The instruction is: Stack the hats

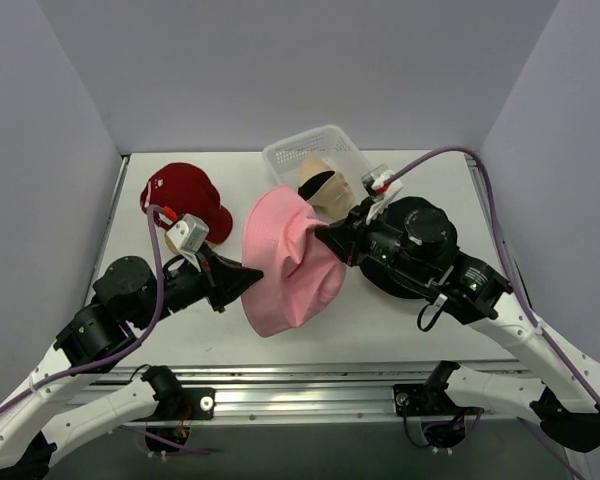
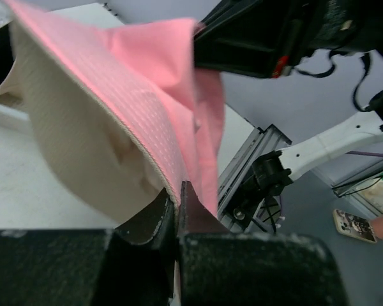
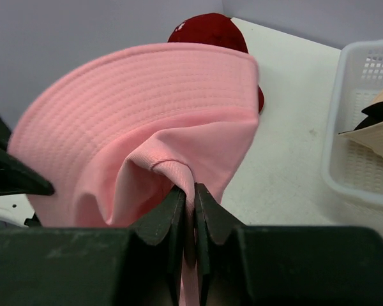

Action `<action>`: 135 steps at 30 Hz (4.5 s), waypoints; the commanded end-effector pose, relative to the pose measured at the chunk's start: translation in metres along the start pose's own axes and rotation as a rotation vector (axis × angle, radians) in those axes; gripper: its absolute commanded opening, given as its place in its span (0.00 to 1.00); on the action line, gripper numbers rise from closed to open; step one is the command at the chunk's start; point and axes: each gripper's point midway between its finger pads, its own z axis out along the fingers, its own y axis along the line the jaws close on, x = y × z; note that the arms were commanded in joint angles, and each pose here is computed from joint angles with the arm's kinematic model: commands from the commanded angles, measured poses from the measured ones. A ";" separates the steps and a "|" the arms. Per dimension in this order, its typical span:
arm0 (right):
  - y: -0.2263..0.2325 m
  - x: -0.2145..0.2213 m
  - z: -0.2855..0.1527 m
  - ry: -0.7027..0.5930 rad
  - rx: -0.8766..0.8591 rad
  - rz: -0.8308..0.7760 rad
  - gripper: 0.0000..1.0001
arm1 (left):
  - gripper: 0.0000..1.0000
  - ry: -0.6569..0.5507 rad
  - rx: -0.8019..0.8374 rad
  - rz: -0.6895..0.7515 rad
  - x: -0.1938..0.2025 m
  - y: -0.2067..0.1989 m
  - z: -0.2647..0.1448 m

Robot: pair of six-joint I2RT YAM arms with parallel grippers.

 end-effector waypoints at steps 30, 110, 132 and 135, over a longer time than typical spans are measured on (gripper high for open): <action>-0.027 0.008 -0.006 -0.101 0.127 0.084 0.52 | 0.03 -0.092 -0.048 0.040 -0.073 -0.010 0.008; -0.105 -0.221 -0.069 -0.496 0.745 -0.515 0.00 | 0.81 -0.196 0.049 -0.092 -0.108 0.037 0.090; -0.228 -0.180 -0.094 -0.338 1.054 -0.596 0.00 | 0.81 -0.105 0.008 -0.118 -0.005 0.084 0.104; -0.228 -0.179 -0.092 -0.333 1.037 -0.589 0.00 | 0.81 -0.100 0.005 -0.119 0.002 0.087 0.106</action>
